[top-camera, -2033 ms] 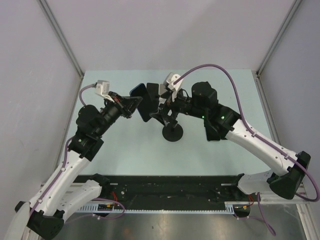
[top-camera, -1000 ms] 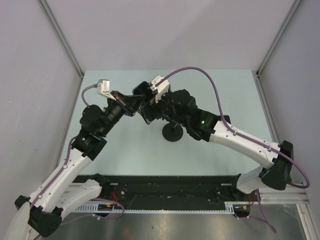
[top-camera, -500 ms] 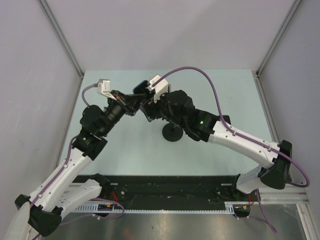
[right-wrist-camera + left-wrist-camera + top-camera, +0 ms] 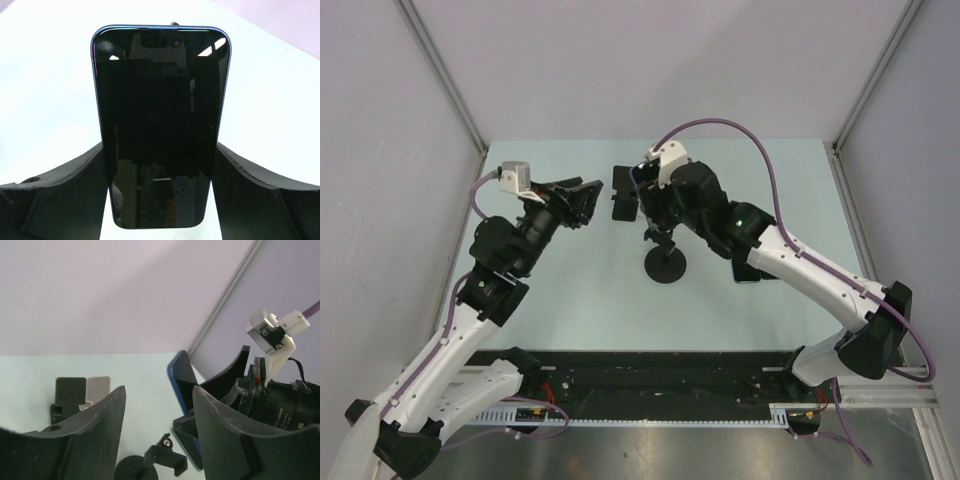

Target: Remove the phone from the phone stand

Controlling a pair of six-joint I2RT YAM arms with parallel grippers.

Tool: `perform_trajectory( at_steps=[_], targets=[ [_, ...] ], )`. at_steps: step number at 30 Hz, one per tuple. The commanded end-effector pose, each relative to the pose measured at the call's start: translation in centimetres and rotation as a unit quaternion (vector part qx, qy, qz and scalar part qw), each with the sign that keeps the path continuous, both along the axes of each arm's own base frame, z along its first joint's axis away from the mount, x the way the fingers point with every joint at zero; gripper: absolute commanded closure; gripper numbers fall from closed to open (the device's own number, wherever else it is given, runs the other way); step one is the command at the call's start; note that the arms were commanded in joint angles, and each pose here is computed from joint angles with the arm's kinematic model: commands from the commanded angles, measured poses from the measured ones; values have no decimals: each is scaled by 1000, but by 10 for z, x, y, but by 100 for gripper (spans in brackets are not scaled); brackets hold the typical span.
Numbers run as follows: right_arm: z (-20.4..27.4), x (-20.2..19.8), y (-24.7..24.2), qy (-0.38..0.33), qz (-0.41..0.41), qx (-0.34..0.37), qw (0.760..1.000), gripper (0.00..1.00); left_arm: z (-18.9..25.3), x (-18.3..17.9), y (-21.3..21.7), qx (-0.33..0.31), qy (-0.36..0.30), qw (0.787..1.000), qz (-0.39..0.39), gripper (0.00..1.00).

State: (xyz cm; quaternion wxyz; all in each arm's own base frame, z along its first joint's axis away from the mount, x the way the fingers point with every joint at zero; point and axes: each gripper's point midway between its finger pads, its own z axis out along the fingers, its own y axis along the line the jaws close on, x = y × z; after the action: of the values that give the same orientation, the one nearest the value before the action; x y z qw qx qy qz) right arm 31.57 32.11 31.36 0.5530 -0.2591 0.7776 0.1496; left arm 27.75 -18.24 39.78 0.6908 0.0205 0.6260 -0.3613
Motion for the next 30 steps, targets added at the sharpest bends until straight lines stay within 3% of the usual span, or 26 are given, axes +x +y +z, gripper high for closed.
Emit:
perform_trajectory(
  at_steps=[1,9,16,24,30],
  targets=[
    [37,10,-46,9,-58,54,997,100,8,4,25,39,-34,996,68,38],
    [-10,38,-139,80,-177,10,981,100,-17,7,61,110,-35,982,153,30],
    [-52,47,-175,143,-218,14,965,100,-60,17,73,173,-3,967,187,28],
    [-127,51,-180,222,-247,-15,943,100,-118,34,75,240,49,949,199,26],
    [-193,50,-165,292,-253,-11,922,100,-131,41,70,257,58,945,192,24]
  ],
)
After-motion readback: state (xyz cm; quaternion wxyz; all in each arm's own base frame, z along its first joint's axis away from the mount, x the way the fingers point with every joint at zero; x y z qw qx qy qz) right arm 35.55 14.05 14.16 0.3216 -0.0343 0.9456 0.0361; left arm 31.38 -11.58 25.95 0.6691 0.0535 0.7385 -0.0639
